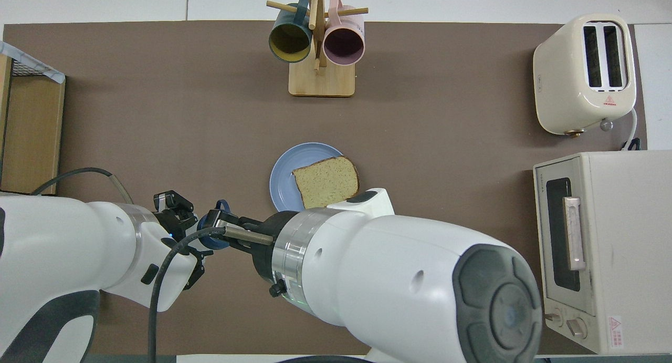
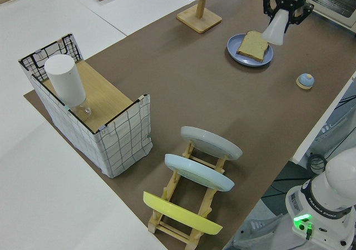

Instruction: Put bread on plate and add seasoning

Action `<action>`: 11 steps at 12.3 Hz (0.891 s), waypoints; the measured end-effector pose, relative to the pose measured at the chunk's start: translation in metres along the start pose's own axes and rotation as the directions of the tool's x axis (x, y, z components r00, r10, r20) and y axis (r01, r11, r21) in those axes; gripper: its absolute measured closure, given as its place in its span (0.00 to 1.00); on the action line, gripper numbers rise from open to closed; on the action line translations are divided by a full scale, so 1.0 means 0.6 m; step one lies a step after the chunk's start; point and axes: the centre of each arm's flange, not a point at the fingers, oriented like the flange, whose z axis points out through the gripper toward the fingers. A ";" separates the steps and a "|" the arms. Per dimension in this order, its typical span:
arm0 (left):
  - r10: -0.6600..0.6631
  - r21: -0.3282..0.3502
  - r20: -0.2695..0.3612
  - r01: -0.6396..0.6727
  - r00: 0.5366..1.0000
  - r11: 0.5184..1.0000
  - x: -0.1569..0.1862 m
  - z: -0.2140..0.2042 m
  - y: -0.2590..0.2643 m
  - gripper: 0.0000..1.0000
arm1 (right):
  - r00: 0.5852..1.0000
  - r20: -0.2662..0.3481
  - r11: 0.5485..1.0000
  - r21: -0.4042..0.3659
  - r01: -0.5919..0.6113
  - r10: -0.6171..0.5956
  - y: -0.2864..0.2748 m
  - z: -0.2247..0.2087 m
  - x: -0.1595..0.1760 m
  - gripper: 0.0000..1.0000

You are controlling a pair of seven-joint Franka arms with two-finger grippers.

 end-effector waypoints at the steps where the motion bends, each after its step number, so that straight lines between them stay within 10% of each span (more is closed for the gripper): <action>1: -0.001 -0.001 -0.005 0.001 1.000 1.000 0.001 0.000 0.000 0.54 | 1.000 -0.014 1.000 -0.010 0.012 -0.012 0.001 0.001 0.001 0.42; 11: -0.002 -0.001 -0.009 0.002 1.000 1.000 0.001 0.000 0.000 0.54 | 0.999 -0.027 0.999 0.000 0.036 -0.036 -0.013 -0.010 -0.007 0.63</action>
